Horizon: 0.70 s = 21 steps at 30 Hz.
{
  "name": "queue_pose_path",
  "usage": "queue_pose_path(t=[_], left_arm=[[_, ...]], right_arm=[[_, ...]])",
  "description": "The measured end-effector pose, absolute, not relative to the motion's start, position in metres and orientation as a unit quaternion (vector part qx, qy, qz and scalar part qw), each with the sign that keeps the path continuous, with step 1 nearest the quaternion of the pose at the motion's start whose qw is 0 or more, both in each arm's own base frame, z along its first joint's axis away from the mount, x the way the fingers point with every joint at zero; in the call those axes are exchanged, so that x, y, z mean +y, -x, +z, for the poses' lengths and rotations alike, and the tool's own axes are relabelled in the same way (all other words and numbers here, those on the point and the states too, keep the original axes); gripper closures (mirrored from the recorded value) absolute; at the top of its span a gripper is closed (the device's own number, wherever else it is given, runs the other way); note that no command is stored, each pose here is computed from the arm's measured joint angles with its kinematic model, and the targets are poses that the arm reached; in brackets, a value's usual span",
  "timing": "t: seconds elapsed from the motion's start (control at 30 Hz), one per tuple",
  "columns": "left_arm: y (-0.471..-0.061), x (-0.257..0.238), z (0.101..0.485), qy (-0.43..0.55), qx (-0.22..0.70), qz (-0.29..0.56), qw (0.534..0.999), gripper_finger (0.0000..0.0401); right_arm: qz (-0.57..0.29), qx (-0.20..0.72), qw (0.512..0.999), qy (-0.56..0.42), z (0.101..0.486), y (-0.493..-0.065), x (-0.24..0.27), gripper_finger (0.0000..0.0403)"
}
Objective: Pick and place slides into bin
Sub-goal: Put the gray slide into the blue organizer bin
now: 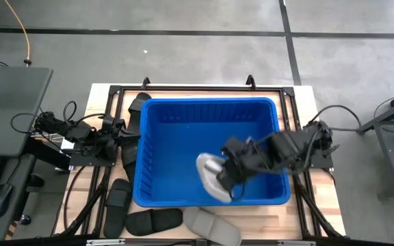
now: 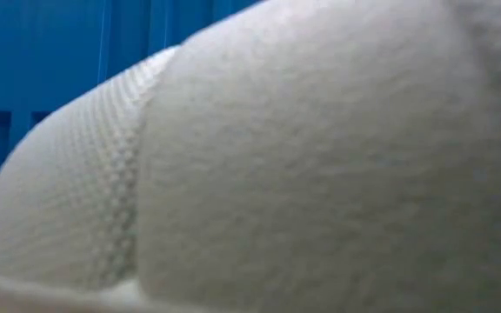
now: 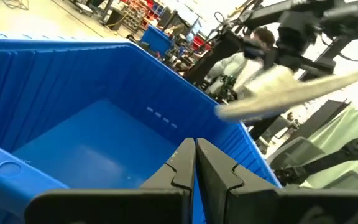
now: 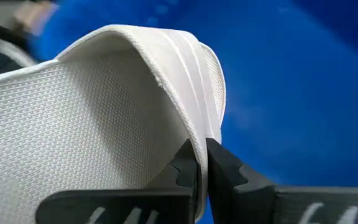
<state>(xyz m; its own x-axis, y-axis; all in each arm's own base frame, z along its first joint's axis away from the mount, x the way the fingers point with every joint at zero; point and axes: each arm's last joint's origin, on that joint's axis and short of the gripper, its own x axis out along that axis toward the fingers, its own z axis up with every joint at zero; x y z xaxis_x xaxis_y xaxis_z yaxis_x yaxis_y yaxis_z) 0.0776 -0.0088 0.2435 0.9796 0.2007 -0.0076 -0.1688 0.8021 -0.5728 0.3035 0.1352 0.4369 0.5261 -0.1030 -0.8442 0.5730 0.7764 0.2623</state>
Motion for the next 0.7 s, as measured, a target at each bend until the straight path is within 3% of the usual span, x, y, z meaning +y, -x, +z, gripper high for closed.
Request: queue_pose_path(t=[0.13,0.47,0.7], left_arm=[[-0.077,-0.007,0.244,0.307,-0.037,0.122,0.943,0.0396],[-0.076,-0.006,0.252,0.387,-0.088,0.116,0.911,0.0396],[-0.074,-0.002,0.258,0.399,-0.142,0.168,0.89,0.0396]], right_arm=[[-0.167,0.447,0.859,-0.186,0.444,-0.311,0.104,0.0403],[-0.196,0.463,0.859,-0.097,0.439,-0.324,0.053,0.0403],[-0.229,0.464,0.856,-0.017,0.439,-0.328,0.028,0.0403]])
